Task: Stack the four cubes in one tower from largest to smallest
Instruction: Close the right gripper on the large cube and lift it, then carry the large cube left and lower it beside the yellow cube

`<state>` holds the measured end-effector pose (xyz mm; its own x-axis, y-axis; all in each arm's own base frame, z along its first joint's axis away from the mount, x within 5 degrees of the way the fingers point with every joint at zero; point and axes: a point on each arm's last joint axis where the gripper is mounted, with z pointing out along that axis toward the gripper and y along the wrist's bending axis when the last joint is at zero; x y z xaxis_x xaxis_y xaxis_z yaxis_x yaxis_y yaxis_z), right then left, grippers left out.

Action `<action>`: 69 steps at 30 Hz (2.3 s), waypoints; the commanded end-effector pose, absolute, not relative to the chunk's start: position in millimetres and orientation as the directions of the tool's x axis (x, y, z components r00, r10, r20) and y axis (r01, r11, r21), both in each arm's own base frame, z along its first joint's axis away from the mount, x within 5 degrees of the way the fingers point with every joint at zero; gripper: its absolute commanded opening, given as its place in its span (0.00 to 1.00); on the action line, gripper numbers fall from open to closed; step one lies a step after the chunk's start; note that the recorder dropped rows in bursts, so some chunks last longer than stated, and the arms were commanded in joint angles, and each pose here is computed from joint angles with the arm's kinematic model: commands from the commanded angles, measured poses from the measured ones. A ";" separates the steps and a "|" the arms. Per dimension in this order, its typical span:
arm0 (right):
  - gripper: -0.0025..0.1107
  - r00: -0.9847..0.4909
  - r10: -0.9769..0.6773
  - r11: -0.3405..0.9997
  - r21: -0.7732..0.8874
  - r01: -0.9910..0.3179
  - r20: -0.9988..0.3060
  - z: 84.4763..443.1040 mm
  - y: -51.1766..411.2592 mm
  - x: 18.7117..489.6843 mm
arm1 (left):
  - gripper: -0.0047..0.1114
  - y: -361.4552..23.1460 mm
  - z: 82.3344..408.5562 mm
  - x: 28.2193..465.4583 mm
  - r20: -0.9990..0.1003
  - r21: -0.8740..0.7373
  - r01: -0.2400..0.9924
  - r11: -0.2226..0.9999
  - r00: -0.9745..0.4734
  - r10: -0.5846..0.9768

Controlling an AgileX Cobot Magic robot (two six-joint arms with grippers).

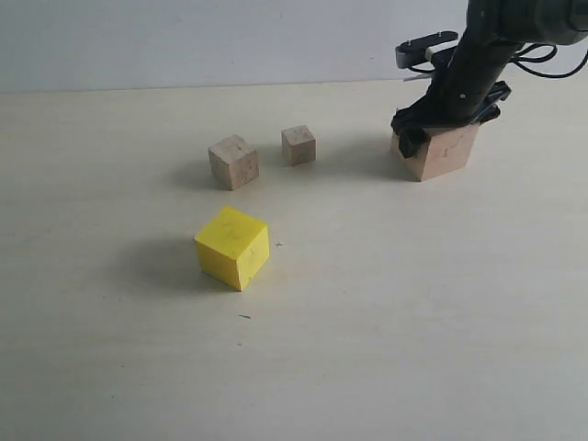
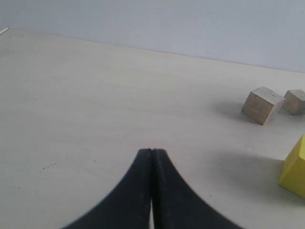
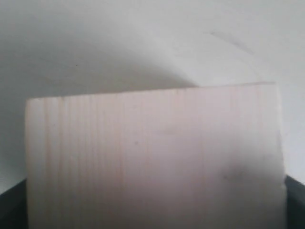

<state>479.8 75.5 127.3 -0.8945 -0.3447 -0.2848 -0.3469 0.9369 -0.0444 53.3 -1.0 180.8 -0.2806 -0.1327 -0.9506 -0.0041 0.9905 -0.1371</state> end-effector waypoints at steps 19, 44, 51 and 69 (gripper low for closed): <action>0.02 -0.902 -0.203 0.977 -0.012 -0.215 -0.382 185.3 74.1 475.6 | 0.04 -0.7 180.4 53.0 -0.953 -0.133 -0.007 0.991 -0.274 -0.130; 0.02 -0.920 -0.091 0.993 0.040 -0.115 -0.380 264.5 113.1 432.5 | 0.04 -0.7 180.4 53.0 -0.953 -0.133 -0.007 0.991 -0.274 -0.130; 0.02 -0.926 -0.139 0.985 0.044 -0.165 -0.351 264.0 152.9 417.0 | 0.04 -0.7 180.4 53.0 -0.953 -0.133 -0.007 0.991 -0.274 -0.130; 0.02 -0.913 -0.118 0.983 0.081 -0.162 -0.390 245.6 170.1 357.8 | 0.04 -0.7 180.4 53.0 -0.953 -0.133 -0.007 0.991 -0.274 -0.130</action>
